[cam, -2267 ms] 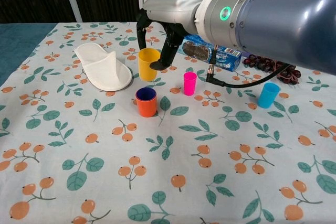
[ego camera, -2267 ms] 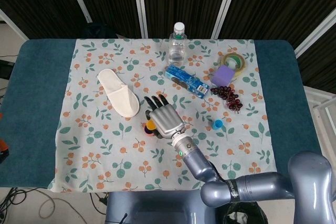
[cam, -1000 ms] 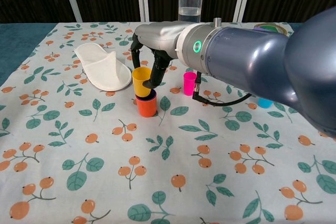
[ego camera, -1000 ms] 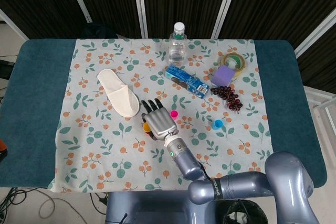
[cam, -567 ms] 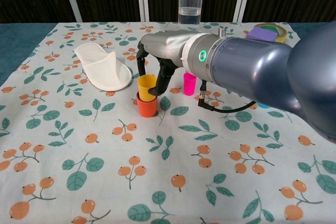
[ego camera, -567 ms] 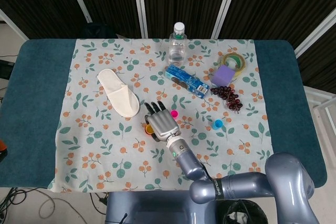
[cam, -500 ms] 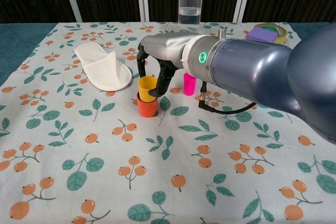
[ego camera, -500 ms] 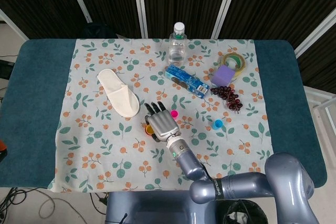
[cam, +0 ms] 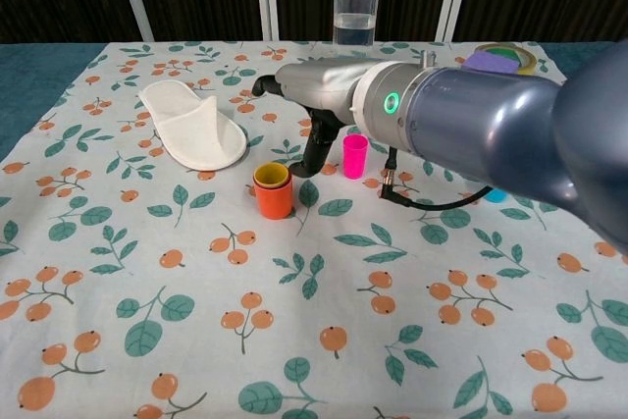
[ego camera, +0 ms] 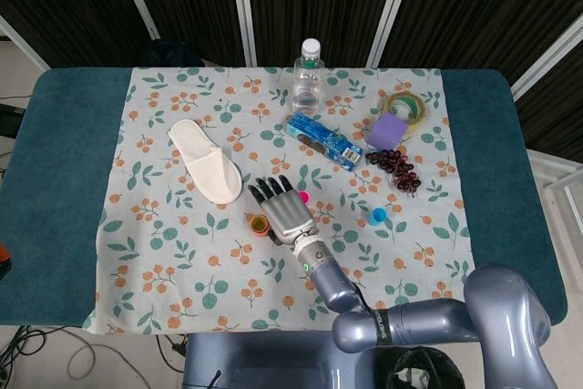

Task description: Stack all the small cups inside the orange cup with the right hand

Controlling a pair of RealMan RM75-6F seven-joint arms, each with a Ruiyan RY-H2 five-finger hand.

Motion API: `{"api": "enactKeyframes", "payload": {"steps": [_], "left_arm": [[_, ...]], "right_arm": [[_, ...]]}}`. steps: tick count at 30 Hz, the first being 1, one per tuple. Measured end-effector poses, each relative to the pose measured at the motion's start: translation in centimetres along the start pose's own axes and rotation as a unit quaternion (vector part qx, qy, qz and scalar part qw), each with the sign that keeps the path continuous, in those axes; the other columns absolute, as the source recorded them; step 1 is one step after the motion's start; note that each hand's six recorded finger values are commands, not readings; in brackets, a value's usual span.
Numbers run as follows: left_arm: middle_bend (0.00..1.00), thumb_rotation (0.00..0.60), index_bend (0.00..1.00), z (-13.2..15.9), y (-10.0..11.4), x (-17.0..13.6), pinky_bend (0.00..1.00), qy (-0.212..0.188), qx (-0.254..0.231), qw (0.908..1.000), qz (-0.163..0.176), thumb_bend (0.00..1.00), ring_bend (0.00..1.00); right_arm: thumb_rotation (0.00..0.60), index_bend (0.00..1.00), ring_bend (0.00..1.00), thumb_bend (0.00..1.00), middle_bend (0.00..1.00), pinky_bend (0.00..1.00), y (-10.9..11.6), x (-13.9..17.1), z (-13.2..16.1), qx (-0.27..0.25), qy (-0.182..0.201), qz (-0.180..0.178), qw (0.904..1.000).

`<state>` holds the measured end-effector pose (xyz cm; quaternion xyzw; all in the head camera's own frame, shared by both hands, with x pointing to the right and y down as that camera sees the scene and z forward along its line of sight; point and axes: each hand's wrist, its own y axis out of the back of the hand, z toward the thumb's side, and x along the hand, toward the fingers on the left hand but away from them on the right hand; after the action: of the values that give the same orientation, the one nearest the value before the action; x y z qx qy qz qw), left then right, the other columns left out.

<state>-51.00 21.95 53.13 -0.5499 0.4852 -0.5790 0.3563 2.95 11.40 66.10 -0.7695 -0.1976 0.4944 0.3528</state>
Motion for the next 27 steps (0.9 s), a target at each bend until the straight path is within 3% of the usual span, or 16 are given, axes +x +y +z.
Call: {"api": "enactKeyframes", "payload": {"steps": [6,13,17,27], "left_arm": [[0.00,0.600,0.12,-0.2,0.1,0.0,0.00,0.004,-0.002,1.0000,0.001,0.73,0.00],[0.00,0.600,0.12,-0.1,0.0,0.0,0.00,0.006,0.000,1.0000,0.002,0.73,0.00],[0.00,0.600,0.12,0.2,-0.1,0.0,0.00,0.004,0.003,1.0000,0.002,0.73,0.00],[0.00,0.600,0.12,0.3,-0.3,0.0,0.00,0.003,0.004,1.0000,0.001,0.73,0.00]], "right_arm": [[0.600,0.00,0.00,0.42,0.00,0.07,1.7,0.8,-3.9,0.010,-0.040,-0.011,0.9991],[0.600,0.00,0.00,0.42,0.00,0.07,2.7,4.2,-10.9,0.026,-0.103,-0.004,0.9943],[0.600,0.00,0.00,0.42,0.00,0.06,2.3,6.8,-14.0,0.041,-0.118,0.002,0.9922],[0.600,0.00,0.00,0.42,0.00,0.06,-0.5,9.9,-17.1,0.040,-0.131,0.027,0.9902]]}}
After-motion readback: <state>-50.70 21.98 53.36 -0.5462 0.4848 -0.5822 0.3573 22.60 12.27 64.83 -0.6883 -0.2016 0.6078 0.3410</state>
